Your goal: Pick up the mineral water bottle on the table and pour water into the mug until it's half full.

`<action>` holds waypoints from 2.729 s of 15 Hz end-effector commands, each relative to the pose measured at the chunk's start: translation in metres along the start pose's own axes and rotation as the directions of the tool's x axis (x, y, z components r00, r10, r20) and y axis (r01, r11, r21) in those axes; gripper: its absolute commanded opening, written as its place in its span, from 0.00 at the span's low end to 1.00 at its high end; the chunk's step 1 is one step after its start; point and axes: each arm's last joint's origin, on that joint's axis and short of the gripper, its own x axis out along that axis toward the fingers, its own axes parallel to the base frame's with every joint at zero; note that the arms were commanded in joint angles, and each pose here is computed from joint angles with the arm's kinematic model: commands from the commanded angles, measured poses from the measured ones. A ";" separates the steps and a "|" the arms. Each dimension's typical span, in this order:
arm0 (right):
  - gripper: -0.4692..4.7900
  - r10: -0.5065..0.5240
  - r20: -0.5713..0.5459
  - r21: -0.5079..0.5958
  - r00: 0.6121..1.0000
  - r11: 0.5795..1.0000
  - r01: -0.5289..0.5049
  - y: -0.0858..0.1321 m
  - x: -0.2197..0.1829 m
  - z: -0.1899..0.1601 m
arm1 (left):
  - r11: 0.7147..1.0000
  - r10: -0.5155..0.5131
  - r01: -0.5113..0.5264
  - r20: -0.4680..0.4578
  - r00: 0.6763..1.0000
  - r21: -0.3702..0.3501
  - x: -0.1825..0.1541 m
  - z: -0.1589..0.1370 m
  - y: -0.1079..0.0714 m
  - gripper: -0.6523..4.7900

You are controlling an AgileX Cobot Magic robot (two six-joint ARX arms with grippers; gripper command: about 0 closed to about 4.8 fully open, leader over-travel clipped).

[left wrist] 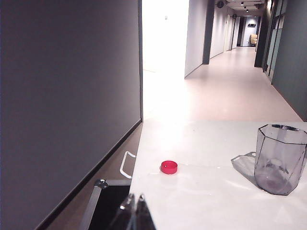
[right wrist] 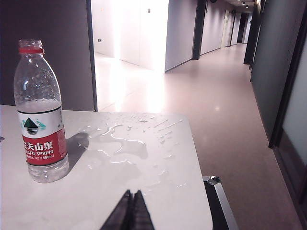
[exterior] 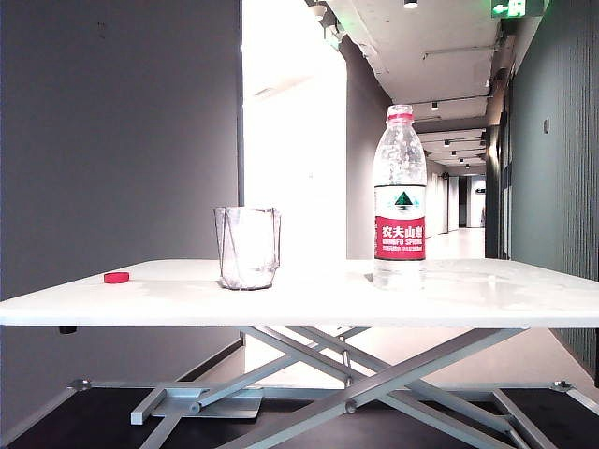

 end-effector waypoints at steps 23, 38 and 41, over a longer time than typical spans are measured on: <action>1.00 0.452 -0.027 0.047 0.891 0.891 -0.451 0.031 0.071 0.033 | 0.865 -0.500 0.496 -0.061 0.864 -0.076 -0.004 -0.006 -0.015 0.11; 1.00 0.660 -0.122 0.160 0.741 0.750 -0.642 0.071 0.251 -0.030 | 0.865 -0.501 0.493 -0.125 0.856 -0.091 -0.005 -0.013 -0.015 0.11; 1.00 0.668 -0.128 0.167 0.733 0.743 -0.648 0.076 0.273 -0.042 | 0.865 -0.502 0.494 -0.163 0.850 -0.088 -0.006 -0.017 -0.015 0.11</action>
